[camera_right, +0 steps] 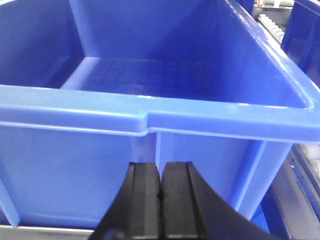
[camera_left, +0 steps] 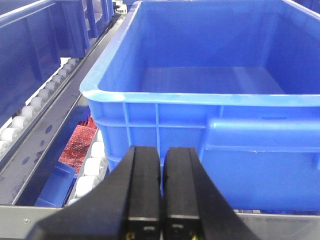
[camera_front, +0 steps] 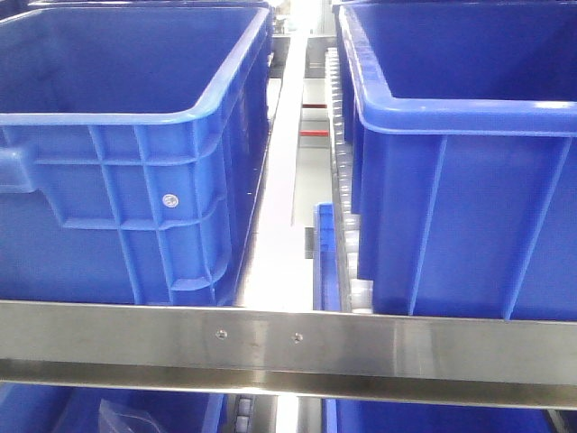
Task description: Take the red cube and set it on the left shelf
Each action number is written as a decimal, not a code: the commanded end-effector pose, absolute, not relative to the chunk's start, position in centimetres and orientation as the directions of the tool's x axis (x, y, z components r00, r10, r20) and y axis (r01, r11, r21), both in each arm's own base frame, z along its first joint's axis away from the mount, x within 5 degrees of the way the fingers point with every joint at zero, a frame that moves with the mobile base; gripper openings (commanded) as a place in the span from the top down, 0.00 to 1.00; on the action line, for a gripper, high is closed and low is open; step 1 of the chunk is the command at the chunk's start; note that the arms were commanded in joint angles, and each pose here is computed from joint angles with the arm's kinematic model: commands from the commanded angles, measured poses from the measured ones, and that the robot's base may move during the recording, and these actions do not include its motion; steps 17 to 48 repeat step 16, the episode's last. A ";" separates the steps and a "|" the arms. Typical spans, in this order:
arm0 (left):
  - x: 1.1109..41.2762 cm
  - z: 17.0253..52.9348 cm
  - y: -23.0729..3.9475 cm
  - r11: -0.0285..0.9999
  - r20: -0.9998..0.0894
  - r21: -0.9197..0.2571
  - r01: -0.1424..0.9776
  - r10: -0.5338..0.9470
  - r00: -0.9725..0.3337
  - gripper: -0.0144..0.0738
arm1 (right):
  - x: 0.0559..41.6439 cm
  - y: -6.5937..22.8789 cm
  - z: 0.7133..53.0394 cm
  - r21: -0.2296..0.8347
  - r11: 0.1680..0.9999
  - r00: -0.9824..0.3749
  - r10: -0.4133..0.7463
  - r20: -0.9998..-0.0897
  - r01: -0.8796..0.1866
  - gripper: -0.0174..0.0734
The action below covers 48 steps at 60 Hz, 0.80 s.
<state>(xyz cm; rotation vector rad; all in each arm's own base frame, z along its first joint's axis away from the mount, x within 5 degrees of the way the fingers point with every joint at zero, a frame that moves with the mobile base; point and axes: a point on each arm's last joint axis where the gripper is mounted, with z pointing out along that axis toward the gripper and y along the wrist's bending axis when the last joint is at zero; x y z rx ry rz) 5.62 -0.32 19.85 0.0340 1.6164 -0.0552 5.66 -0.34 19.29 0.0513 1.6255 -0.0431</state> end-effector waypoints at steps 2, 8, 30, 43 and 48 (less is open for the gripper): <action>5.6 20.0 -0.3 0.998 -0.999 -0.019 0.059 -0.021 0.033 0.72 | 5.4 -0.4 20.8 -0.006 0.998 0.074 -0.011 -0.997 0.066 0.76; 5.6 20.0 -0.3 0.998 -0.999 -0.019 0.059 -0.021 0.033 0.72 | 5.4 -0.4 20.8 -0.006 0.998 0.074 -0.011 -0.997 0.066 0.76; 5.6 20.0 -0.3 0.998 -0.999 -0.019 0.059 -0.021 0.033 0.72 | 5.4 -0.4 20.8 -0.006 0.998 0.074 -0.011 -0.997 0.066 0.76; 5.6 20.0 -0.3 0.998 -0.999 -0.019 0.059 -0.021 0.033 0.72 | 5.4 -0.4 20.8 -0.006 0.998 0.074 -0.011 -0.997 0.066 0.76; 5.6 20.0 -0.3 0.998 -0.999 -0.019 0.059 -0.021 0.033 0.72 | 5.4 -0.4 20.8 -0.006 0.998 0.074 -0.011 -0.997 0.066 0.76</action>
